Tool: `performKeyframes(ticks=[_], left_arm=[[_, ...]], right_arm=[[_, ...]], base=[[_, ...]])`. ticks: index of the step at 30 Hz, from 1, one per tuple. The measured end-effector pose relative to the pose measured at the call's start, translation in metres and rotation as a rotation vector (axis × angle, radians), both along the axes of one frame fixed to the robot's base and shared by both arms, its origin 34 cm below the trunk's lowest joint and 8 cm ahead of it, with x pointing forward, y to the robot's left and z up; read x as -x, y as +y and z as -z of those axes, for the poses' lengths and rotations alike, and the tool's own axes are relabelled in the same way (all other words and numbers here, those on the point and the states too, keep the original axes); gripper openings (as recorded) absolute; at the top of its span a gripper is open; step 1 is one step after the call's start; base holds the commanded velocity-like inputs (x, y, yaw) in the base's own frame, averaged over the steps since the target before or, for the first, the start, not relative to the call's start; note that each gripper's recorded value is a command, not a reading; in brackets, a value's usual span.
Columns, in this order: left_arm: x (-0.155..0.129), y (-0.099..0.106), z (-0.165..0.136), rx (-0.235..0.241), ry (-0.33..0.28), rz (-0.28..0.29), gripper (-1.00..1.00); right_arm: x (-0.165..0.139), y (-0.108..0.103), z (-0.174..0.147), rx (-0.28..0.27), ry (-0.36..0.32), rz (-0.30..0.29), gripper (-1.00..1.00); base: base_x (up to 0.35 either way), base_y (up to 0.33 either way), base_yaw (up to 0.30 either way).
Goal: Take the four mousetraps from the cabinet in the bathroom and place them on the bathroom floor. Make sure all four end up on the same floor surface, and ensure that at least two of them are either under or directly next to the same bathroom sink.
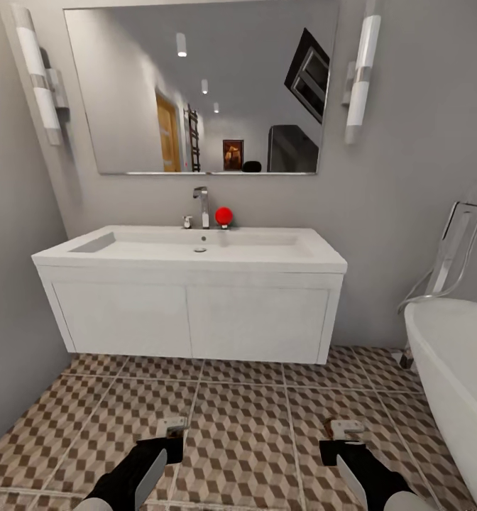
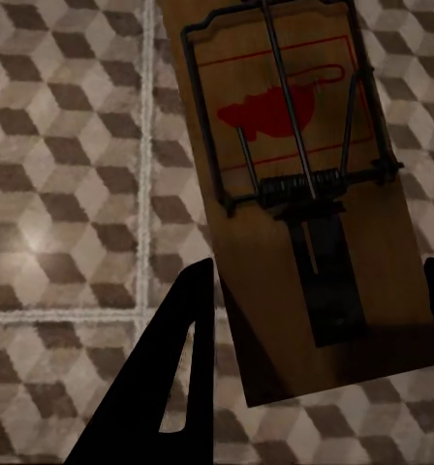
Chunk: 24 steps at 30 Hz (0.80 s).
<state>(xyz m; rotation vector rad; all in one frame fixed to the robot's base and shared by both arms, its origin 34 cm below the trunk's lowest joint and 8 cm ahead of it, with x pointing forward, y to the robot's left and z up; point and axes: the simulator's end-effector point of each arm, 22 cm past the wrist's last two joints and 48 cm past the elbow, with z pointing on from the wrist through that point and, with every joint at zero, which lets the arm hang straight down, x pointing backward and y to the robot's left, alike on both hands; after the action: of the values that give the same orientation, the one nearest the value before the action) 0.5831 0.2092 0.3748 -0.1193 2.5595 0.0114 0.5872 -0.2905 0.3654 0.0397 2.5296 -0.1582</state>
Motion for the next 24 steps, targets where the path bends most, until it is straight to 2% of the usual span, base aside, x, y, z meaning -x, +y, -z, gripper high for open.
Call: performKeyframes(ticks=[5, 17, 20, 24], left_arm=[[0.003, 0.002, 0.012, -0.004, 0.0, -0.002, -1.0], [0.006, 0.003, 0.035, -0.006, -0.019, -0.002, -1.0], [-0.005, 0.004, 0.032, -0.004, -0.083, -0.013, -1.0], [-0.008, 0.003, 0.036, -0.001, -0.115, -0.018, -1.0]], right_arm=[[0.005, 0.007, 0.014, -0.028, 0.004, -0.017, -1.0], [0.005, 0.014, 0.037, -0.036, -0.036, -0.029, -1.0], [0.006, 0.012, 0.043, -0.029, -0.04, -0.024, -1.0], [0.008, 0.011, 0.051, -0.027, -0.043, -0.02, -1.0]], base=[[0.0, 0.0, 0.0], [0.0, 0.0, 0.0], [0.0, 0.0, 0.0], [0.0, 0.0, 0.0]])
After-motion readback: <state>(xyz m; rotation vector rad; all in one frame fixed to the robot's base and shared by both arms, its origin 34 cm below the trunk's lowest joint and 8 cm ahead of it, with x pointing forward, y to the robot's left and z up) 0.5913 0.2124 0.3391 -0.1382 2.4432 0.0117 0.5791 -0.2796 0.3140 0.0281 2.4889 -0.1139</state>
